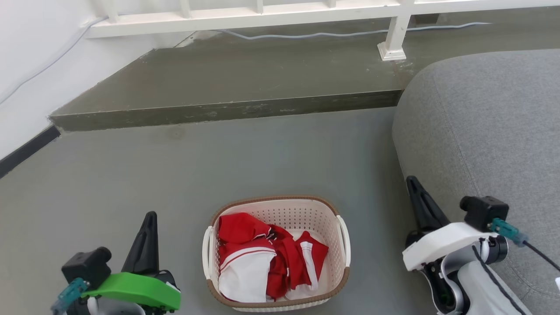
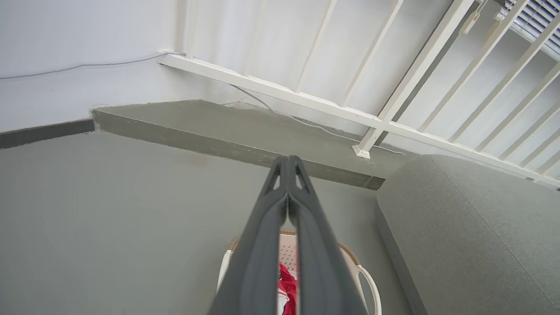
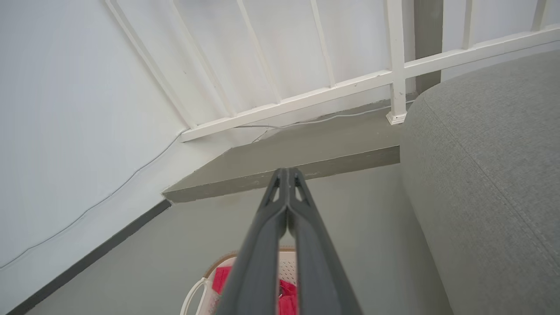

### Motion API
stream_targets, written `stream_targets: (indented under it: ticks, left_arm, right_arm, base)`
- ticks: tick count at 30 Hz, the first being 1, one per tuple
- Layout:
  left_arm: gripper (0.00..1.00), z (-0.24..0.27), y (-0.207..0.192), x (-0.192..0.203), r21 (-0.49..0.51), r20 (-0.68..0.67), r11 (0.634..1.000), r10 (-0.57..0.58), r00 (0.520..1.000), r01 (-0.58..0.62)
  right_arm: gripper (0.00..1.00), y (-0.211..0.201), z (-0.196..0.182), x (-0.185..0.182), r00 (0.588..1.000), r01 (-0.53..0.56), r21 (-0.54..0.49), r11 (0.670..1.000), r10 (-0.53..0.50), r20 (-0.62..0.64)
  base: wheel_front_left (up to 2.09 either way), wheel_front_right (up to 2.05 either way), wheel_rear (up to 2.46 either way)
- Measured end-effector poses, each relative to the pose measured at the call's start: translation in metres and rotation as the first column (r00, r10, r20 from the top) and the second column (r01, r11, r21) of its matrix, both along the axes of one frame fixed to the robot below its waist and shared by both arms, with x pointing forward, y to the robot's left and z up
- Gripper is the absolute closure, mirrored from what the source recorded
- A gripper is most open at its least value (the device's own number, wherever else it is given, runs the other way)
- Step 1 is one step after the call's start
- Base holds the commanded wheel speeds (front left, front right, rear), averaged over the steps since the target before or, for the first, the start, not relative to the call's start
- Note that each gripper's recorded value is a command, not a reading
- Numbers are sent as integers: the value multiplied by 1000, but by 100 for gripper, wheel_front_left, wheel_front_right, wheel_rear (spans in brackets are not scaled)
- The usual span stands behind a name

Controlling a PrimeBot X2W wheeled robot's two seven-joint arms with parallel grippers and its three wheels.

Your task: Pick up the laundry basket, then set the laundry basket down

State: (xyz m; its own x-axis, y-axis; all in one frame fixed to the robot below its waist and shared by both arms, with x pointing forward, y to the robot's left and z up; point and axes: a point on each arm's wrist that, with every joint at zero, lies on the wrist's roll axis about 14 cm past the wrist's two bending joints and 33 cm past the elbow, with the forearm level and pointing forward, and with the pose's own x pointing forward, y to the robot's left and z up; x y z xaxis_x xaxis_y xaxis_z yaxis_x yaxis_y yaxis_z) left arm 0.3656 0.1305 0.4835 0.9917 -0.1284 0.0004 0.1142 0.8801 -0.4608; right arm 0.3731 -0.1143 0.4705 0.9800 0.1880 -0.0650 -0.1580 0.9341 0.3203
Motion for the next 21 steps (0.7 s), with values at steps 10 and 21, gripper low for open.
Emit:
stream_targets:
  ticks: [10,21]
  left_arm:
    - [100,-6,10,0,-127,-54,991,35,998,-42]
    - [100,-12,19,-1,-253,-114,964,59,992,-87]
  right_arm:
    - [100,-12,0,4,997,61,140,988,-54,-54]
    - [100,-26,-1,6,989,125,282,951,-96,-112]
  base:
    - [0,0,0]
    - [0,0,0]
